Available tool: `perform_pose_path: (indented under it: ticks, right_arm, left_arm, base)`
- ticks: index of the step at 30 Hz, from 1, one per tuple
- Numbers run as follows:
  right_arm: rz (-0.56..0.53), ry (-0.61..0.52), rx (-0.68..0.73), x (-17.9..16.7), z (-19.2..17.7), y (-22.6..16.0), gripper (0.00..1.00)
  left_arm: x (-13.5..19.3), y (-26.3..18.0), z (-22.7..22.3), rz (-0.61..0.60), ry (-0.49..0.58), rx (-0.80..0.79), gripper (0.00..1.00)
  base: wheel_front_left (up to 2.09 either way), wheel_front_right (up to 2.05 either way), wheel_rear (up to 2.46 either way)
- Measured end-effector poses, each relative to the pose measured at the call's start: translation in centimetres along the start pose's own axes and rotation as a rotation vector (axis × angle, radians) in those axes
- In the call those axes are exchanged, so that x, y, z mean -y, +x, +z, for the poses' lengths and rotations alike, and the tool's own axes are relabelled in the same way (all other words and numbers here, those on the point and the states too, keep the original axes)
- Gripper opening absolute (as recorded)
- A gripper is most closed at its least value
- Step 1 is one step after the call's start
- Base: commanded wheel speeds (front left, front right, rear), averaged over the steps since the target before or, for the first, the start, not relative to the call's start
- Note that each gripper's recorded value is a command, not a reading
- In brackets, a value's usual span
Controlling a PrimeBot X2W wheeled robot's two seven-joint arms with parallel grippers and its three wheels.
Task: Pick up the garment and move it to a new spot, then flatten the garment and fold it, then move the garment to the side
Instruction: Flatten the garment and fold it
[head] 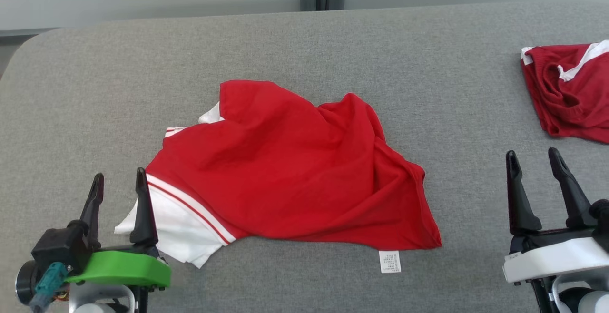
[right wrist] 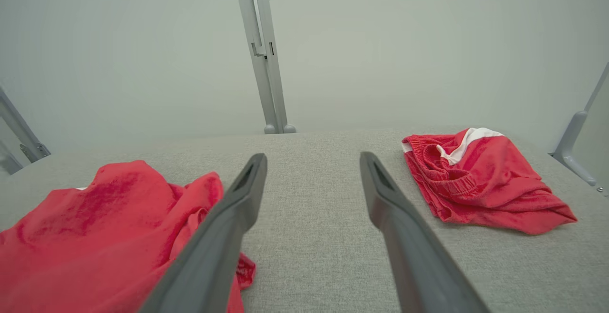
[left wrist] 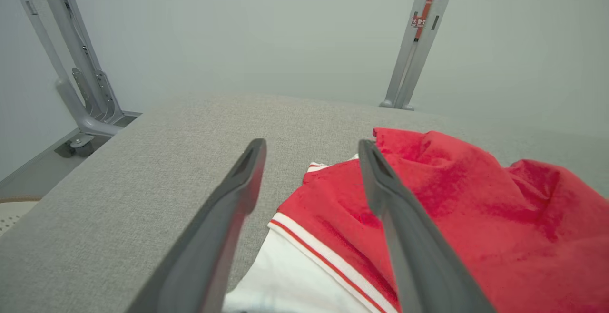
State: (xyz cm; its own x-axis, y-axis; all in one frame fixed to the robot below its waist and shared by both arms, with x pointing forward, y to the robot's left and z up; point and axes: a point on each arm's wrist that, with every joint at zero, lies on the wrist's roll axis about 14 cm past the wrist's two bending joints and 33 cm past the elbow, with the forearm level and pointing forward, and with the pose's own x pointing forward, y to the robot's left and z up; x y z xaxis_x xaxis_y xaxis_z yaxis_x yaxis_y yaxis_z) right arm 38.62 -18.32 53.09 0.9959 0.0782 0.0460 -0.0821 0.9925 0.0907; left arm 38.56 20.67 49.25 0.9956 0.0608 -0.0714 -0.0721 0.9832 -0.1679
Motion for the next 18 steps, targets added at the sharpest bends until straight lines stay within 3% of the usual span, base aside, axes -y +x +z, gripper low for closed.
perform_pose_path:
  ticks: [4,18]
  right_arm:
    - [0.028,0.004,0.003,-1.1,0.6,-0.6,1.0]
    - [0.028,0.016,0.008,-1.5,1.3,-2.2,1.0]
  left_arm:
    - [1.4,0.0,1.2,-0.054,0.044,0.091,1.0]
    - [2.5,-0.8,1.5,-0.108,0.089,0.109,1.0]
  base:
    - [0.0,0.0,0.0]
    - [0.0,0.0,0.0]
